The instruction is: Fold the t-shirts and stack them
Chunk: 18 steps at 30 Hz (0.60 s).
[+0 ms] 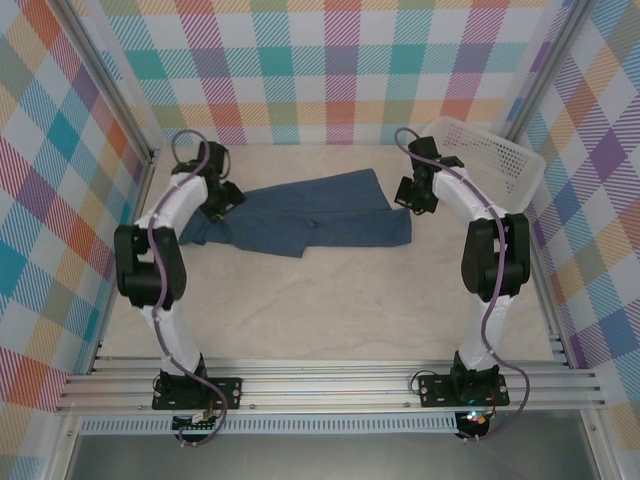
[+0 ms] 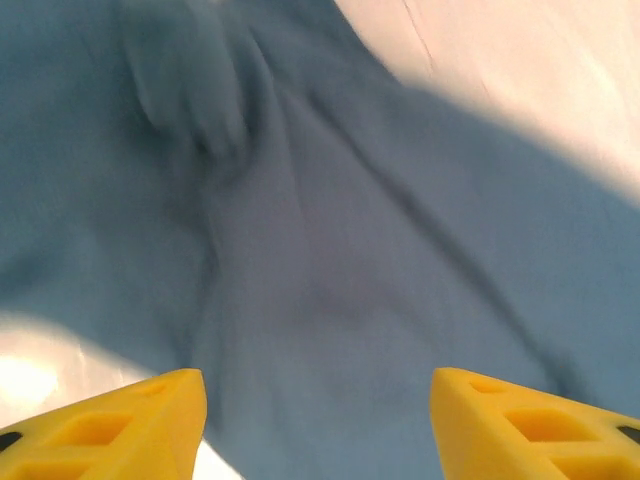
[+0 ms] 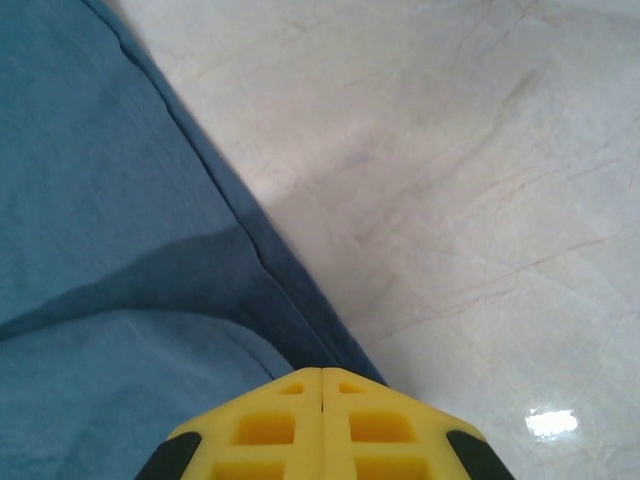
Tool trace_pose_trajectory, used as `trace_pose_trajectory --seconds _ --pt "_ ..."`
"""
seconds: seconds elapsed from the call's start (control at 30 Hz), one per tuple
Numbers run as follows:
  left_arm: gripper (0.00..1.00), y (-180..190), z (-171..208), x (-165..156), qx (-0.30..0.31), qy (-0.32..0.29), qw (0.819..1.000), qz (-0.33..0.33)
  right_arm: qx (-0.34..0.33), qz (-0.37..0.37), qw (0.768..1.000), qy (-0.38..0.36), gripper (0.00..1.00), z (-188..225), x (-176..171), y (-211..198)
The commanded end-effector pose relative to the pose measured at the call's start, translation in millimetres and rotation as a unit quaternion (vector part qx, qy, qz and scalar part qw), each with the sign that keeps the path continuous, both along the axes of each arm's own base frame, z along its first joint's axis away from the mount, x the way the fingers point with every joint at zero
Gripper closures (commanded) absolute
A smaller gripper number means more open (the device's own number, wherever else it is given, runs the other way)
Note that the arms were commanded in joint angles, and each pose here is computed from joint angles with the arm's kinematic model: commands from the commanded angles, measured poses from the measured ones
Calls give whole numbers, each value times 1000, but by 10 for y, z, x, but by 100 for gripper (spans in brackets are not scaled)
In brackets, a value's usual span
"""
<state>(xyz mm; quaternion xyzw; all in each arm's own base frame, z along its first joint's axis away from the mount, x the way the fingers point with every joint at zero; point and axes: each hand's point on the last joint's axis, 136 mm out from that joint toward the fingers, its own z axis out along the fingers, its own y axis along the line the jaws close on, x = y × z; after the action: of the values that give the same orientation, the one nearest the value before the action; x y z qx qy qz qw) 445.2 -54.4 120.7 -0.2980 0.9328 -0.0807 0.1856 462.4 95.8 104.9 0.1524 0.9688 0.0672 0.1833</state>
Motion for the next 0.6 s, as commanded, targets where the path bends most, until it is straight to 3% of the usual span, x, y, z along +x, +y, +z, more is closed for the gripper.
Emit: trace_pose_trajectory --seconds 0.0,0.1,0.23,0.5,0.57 --pt "43 -649 94 -497 -34 2 998 -46 16 11 1000 11 100 30 -93 55" --pt "46 -1085 -278 -819 -66 45 995 -56 28 19 999 9 100 36 -107 95" --pt "45 -1446 -511 -728 -61 51 994 -78 41 26 999 3 100 58 -140 136" --pt "55 -1595 -886 -624 11 101 983 -152 45 28 999 2 100 66 -227 137" --pt "62 -1593 -957 -635 25 110 980 -164 48 27 998 2 100 65 -239 141"
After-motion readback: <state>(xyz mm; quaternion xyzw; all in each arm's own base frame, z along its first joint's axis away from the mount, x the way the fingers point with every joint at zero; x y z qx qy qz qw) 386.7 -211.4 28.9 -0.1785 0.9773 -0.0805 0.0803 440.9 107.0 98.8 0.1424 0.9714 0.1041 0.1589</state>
